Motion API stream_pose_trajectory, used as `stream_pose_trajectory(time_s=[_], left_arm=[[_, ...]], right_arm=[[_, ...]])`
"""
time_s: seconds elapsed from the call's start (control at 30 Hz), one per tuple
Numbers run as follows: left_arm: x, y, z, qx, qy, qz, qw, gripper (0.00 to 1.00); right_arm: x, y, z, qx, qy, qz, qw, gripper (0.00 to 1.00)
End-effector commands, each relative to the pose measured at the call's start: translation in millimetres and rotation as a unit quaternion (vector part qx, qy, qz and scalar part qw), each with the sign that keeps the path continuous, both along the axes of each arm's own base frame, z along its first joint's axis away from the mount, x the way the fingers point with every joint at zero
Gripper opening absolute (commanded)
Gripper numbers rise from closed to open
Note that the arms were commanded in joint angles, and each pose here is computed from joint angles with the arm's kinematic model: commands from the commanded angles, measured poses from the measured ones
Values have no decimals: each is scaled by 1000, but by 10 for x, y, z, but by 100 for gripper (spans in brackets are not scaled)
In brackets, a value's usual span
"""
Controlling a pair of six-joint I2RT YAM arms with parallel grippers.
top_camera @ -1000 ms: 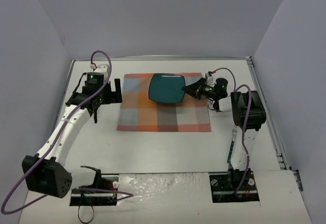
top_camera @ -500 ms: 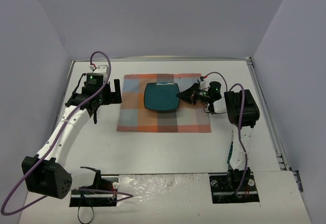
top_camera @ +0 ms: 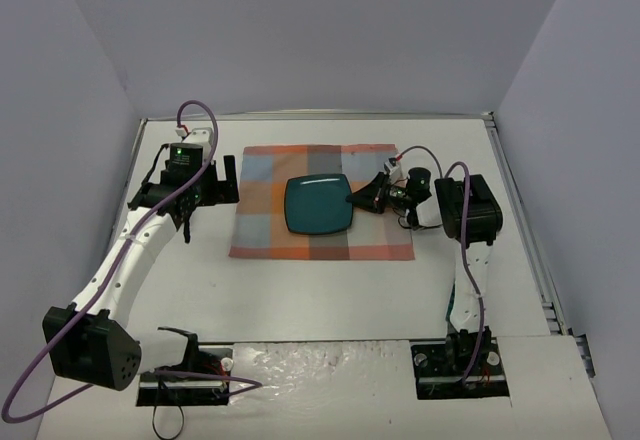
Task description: Set the dinner table for one person
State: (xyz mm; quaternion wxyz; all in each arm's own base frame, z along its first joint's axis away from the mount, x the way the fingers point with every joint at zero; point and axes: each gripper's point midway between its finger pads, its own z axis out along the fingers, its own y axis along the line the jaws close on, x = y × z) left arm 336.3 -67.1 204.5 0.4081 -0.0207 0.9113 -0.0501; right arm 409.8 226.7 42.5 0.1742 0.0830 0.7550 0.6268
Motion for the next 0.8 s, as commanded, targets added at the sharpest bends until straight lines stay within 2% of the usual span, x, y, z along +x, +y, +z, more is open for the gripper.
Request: stream_pose_trajectory(time_s=[0.0,0.6,0.77], left_arm=[[110,35,184,2,-37,6,999,97],[102,45,188,4,-36,8,999,97],[98,52,184,5,-35,9,999,97]], right_arm=[[2,76,659,31,-236,45,970,0],[-38,-18,334,-67,-193,43,978,1],[-7,-53,287,-100,-187,38,976,16]])
